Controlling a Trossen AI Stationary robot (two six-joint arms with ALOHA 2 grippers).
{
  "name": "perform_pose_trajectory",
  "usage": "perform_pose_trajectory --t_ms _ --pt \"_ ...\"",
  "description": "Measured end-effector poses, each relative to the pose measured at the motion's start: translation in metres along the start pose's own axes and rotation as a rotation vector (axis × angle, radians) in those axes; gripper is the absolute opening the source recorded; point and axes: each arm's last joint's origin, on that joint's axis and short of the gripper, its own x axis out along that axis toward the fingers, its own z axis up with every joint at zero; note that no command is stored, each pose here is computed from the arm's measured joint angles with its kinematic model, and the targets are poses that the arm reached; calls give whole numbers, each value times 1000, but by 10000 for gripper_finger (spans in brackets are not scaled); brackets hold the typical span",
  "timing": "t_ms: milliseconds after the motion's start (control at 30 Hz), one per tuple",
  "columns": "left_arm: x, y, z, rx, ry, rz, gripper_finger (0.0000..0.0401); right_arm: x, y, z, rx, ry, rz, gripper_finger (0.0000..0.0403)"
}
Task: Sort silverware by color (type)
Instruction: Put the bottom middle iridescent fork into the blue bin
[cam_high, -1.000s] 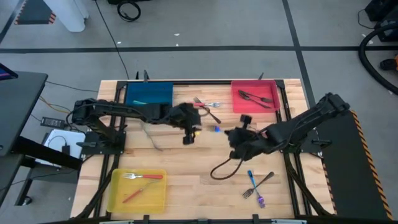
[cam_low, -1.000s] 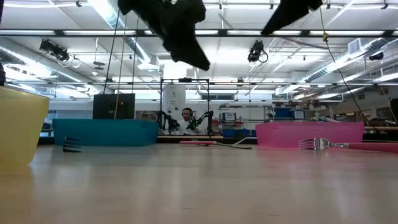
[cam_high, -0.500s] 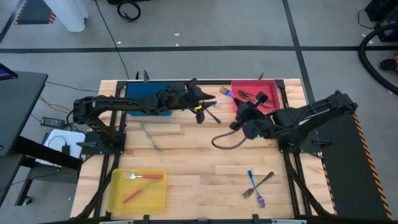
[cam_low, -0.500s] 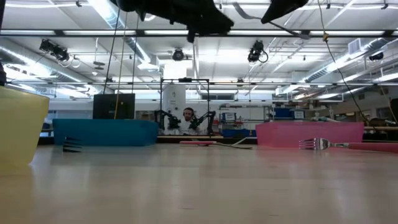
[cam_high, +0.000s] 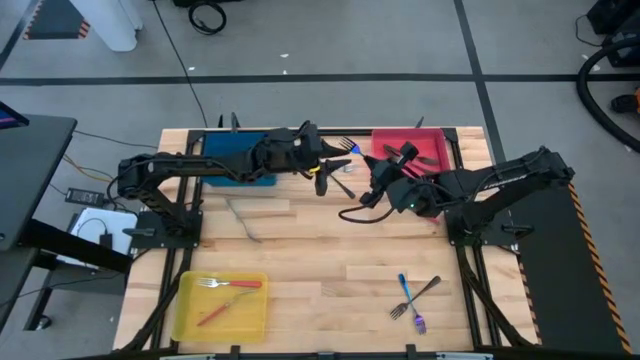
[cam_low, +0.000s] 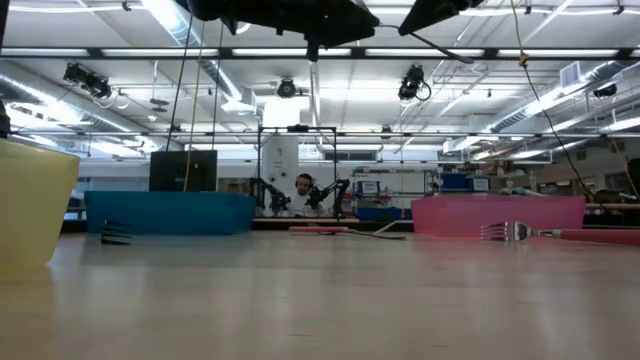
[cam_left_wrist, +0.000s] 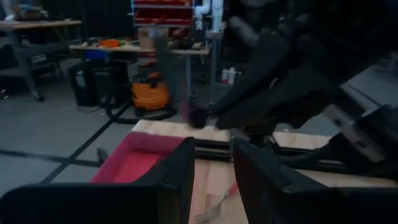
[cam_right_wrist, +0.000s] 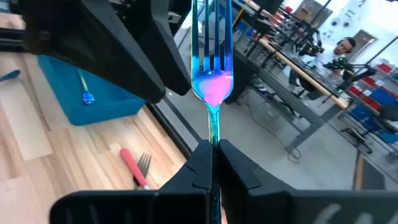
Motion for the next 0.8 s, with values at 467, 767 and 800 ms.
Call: perform_pose_trajectory --t_ms 467,767,800 --pt "0 2 6 3 -69 4 110 0 1 1 -6 -4 46 16" --pt "-1 9 11 7 -115 20 80 0 2 3 -2 -18 75 16" --pt "-1 10 11 7 -117 19 72 0 2 3 -7 -17 81 16"
